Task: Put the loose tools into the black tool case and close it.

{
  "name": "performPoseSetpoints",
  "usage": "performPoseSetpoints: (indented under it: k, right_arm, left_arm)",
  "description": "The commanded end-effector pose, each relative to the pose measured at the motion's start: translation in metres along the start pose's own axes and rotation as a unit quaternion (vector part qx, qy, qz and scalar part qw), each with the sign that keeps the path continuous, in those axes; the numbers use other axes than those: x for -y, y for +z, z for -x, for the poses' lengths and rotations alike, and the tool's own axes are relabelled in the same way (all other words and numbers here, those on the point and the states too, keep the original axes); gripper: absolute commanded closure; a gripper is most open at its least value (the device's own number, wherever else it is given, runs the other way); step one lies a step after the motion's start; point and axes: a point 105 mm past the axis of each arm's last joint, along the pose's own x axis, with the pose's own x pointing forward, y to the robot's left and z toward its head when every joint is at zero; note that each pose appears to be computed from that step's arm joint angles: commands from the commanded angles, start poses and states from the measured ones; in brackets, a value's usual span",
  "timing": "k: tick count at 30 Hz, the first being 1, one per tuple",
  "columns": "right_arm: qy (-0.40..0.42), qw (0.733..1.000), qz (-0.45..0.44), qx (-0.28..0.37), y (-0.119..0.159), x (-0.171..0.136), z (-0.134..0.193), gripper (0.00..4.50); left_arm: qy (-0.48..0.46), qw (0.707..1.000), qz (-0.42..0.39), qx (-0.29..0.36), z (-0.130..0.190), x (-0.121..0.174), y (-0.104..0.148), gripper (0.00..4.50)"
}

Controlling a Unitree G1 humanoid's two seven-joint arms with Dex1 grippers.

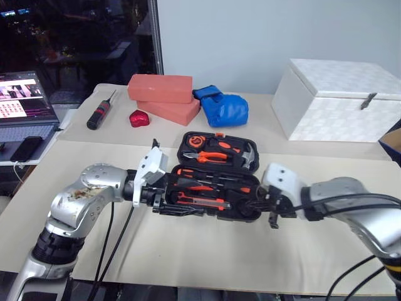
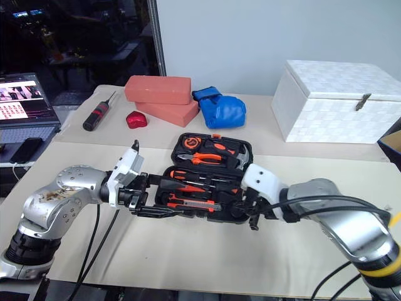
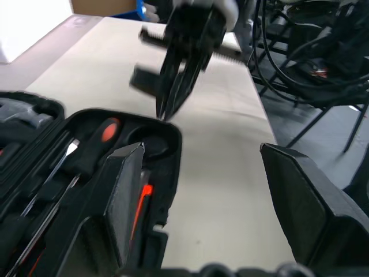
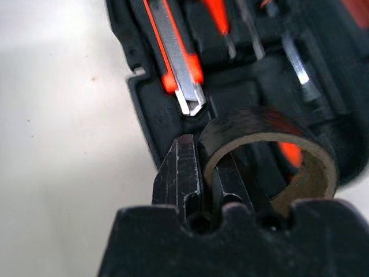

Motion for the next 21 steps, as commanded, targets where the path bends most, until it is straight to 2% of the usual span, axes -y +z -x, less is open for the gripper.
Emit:
performPoseSetpoints:
  k: [1, 4, 11, 19, 21]
  right_arm:
    - [0.014, 0.999, 0.023, -0.020, 0.001, -0.002, -0.003, 4.46]
    - [0.013, 0.999, 0.029, -0.041, -0.005, 0.000, -0.005, 4.46]
    - [0.075, 0.995, 0.039, -0.048, 0.001, -0.013, -0.012, 4.46]
    - [0.083, 0.993, 0.058, -0.053, 0.004, -0.007, -0.013, 1.75]
    - [0.087, 0.993, 0.063, -0.053, 0.005, -0.007, -0.011, 1.75]
  left_arm:
    - [0.014, 1.000, -0.026, 0.004, 0.004, 0.000, 0.009, 1.02]
    - [0.019, 0.999, -0.029, -0.001, 0.004, -0.001, 0.009, 1.02]
    - [0.031, 0.999, -0.027, -0.002, 0.001, 0.000, 0.015, 1.02]
    - [0.053, 0.998, -0.024, -0.001, -0.001, -0.004, 0.021, 1.02]
    - [0.055, 0.998, -0.023, -0.002, -0.001, -0.003, 0.023, 1.02]
